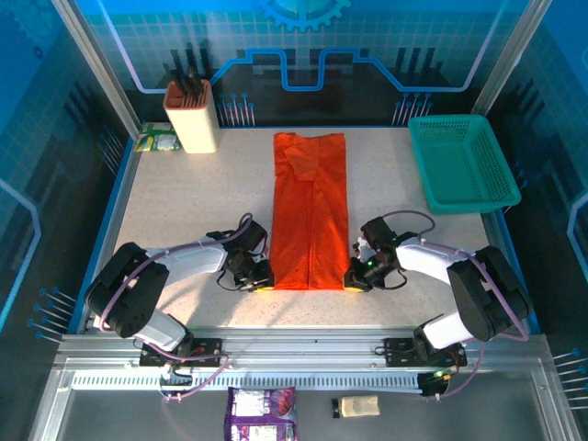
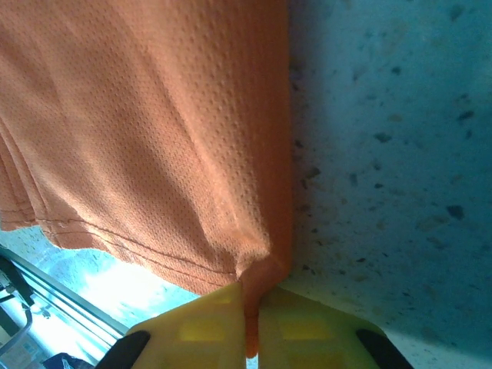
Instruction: Fold the inside-out t-shirt
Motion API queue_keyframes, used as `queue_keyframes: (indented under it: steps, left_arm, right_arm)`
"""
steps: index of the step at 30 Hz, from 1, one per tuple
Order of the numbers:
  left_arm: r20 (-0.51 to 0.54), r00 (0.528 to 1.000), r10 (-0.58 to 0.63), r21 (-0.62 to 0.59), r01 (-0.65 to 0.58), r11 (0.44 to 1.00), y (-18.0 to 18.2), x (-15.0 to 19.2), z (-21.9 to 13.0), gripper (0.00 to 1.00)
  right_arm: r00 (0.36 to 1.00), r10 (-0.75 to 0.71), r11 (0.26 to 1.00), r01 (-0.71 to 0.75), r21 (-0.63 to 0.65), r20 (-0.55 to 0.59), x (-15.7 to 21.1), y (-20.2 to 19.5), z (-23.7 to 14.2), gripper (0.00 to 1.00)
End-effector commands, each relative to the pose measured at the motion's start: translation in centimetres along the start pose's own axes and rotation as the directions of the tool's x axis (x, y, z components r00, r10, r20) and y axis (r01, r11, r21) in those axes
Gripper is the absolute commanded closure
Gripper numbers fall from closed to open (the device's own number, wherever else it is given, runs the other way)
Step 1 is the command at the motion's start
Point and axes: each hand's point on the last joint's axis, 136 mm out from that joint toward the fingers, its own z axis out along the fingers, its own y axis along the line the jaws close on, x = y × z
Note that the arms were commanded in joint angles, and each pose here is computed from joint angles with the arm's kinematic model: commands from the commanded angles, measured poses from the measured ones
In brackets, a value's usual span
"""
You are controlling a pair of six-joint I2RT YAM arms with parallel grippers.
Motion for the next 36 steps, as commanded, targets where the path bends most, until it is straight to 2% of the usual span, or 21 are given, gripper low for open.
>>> queue_keyframes:
  steps: [1,4,10,15,21,28,36]
  left_arm:
    - [-0.014,1.0,0.017,0.064,-0.016,0.998,-1.9,0.0,0.2,0.84]
    - [-0.013,1.0,0.02,0.072,-0.019,0.997,-2.3,-0.1,0.1,0.87]
    - [-0.001,0.999,0.035,0.071,-0.035,0.997,-2.7,-0.1,-0.7,1.0]
    - [-0.003,0.997,0.08,0.066,-0.08,0.995,-3.2,0.4,-1.6,1.0]
    - [-0.054,0.991,0.126,0.055,-0.123,0.991,-3.2,2.6,-1.6,1.0]
    - [-0.124,0.982,0.145,0.049,-0.14,0.989,-2.1,6.8,-1.7,1.0]
    - [-0.241,0.957,0.161,0.098,-0.141,0.985,-0.9,12.4,-3.2,1.0]
  right_arm:
    - [1.0,0.007,1.0,-0.007,-0.004,-0.017,0.8,0.0,0.2,0.88]
    - [1.0,0.006,1.0,-0.006,-0.008,-0.013,0.7,0.0,0.2,0.89]
    - [1.0,0.004,1.0,-0.004,-0.014,-0.013,0.7,0.3,0.0,0.93]
    - [1.0,-0.02,1.0,0.02,-0.009,0.0,0.8,1.1,-1.0,1.0]
    - [0.999,-0.043,0.999,0.043,0.008,-0.007,1.9,1.5,-1.9,1.0]
    - [0.996,-0.05,0.997,0.054,0.049,-0.078,6.0,0.4,-2.1,1.0]
    - [0.983,-0.061,0.996,0.07,0.048,-0.175,11.9,-0.7,-3.8,1.0]
